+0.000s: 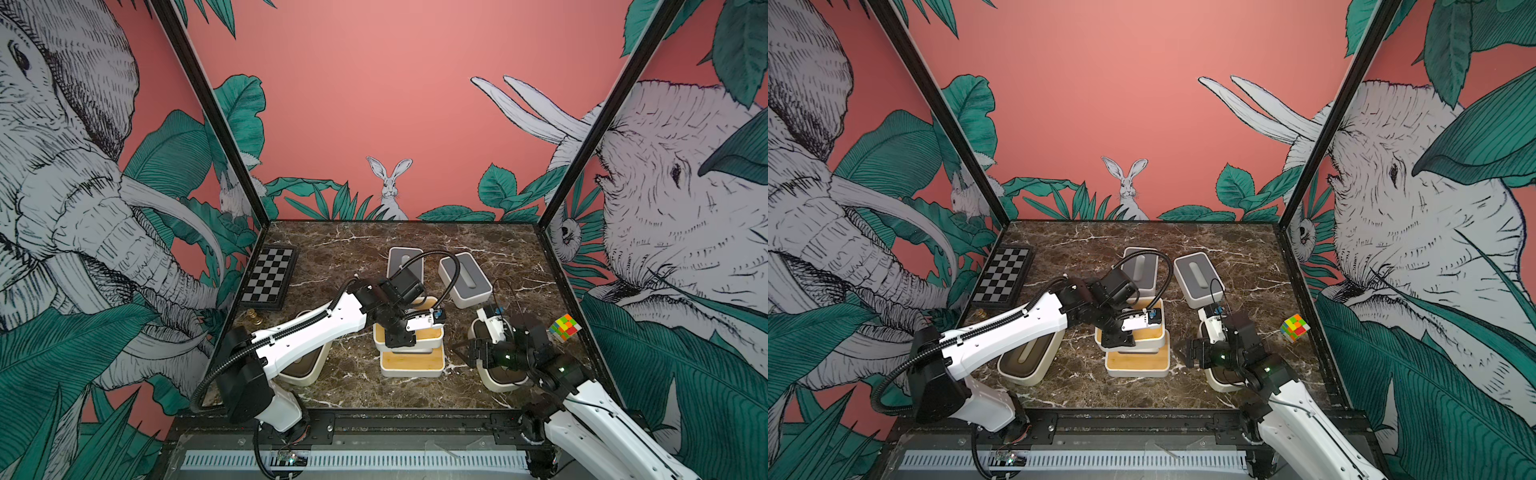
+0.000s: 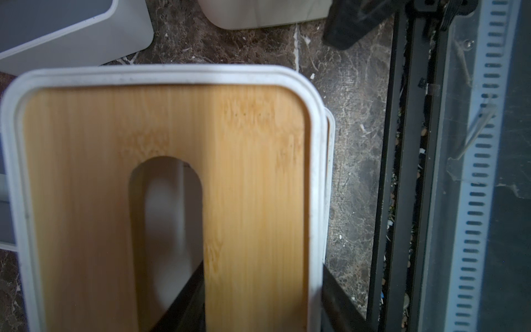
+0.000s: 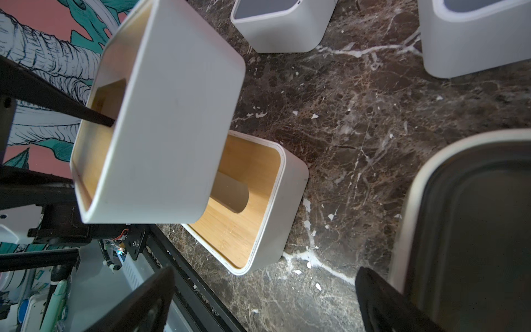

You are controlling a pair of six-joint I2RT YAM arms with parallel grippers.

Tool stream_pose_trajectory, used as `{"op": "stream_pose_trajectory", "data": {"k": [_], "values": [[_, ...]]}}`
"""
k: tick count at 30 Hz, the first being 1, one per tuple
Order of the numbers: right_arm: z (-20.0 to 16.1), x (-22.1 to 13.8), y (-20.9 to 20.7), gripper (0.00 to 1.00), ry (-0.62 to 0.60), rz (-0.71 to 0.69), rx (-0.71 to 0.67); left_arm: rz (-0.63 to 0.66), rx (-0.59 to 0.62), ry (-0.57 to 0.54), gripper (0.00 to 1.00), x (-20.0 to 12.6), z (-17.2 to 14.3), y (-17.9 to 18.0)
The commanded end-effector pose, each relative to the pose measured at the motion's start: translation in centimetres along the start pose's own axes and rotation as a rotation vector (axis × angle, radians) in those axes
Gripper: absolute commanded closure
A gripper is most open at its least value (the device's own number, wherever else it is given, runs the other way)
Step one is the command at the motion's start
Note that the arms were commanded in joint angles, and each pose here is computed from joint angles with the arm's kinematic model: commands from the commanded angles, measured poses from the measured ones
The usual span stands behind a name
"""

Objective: Stack the tissue boxes
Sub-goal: Place the tissue box at the tissue box.

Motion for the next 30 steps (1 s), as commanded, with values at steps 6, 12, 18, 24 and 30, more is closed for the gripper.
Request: {"op": "stream_pose_trajectory", "data": {"k": [6,12,18,24,30], "values": [[-1.7,-0.5,0.2,0.02,0.052,0.041,0.007,0.013,0.044,-0.019,0.60,0.2,1.1,-1.2],[-2.3,-1.0,0.3,0.02,0.032,0.048,0.005,0.003,0.062,0.020,0.60,1.2,1.2,-2.1],[-2.5,-1.0,0.3,0.02,0.039,0.051,0.009,-0.002,0.064,0.011,0.60,1.7,1.5,-2.7],[-2.5,-0.9,0.2,0.02,0.042,0.051,0.008,0.003,0.072,0.041,0.60,2.4,1.3,-3.4],[-2.6,-0.9,0.2,0.02,0.045,0.053,0.010,0.013,0.056,0.049,0.60,2.7,0.9,-3.5]]}}
Point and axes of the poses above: each gripper's point midway between its finger pads, its own x axis out along the fingers, its own y axis along the line the jaws close on, z = x × y, the point moved 6 cm from there along -x, back along the fingers, and after that the axes turned 4 degrees about -x, right-handed, at the moved point
